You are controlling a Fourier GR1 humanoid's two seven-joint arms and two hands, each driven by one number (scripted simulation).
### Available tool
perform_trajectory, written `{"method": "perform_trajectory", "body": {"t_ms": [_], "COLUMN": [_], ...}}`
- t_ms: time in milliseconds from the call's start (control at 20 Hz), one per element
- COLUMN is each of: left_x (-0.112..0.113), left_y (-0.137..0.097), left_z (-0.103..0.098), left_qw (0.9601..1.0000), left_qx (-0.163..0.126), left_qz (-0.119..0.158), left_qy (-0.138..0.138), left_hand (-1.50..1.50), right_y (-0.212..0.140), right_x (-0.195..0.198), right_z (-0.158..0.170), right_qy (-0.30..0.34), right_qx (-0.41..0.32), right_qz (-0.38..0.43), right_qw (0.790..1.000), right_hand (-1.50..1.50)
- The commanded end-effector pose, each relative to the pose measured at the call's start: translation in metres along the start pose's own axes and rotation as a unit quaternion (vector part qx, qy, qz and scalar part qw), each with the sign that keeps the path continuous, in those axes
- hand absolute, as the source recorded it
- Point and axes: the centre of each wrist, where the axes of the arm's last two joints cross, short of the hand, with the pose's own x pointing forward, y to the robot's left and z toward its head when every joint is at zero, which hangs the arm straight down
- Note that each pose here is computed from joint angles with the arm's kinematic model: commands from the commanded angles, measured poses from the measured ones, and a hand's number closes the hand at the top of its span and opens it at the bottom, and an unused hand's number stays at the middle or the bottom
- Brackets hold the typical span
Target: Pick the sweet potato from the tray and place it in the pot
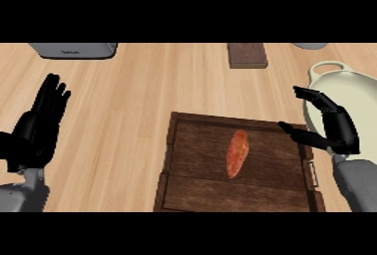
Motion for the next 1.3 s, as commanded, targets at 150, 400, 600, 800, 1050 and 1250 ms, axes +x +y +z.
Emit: {"method": "perform_trajectory", "body": {"t_ms": [150,400,600,800,1050,1250], "left_x": [0.01,0.009,0.018,0.018,0.009,0.009], "left_y": [-0.005,-0.006,-0.003,-0.004,-0.002,0.002], "left_z": [-0.018,-0.016,-0.017,-0.009,-0.025,-0.024], "left_qw": [0.9998,0.9997,0.9999,0.9998,0.9998,0.9998], "left_qx": [0.006,0.016,0.009,0.002,0.006,0.012], "left_qz": [0.011,0.003,0.006,0.009,0.005,0.005], "left_qy": [0.013,0.017,0.005,0.016,0.017,0.015], "left_hand": [0.0,0.0,0.0,0.0,0.0,0.0], "right_y": [-0.004,-0.026,0.0,0.009,0.068,0.06], "right_x": [0.012,0.051,0.072,0.095,0.127,0.144], "right_z": [0.003,-0.019,-0.03,-0.044,-0.041,-0.032], "right_qy": [-0.071,-0.005,0.045,0.083,0.112,0.127], "right_qx": [0.035,0.157,0.268,0.329,0.378,0.385], "right_qz": [0.014,0.071,0.147,0.211,0.236,0.232], "right_qw": [0.997,0.985,0.951,0.917,0.888,0.884], "right_hand": [-1.5,-1.5,-1.5,-1.5,-1.5,-1.5]}}
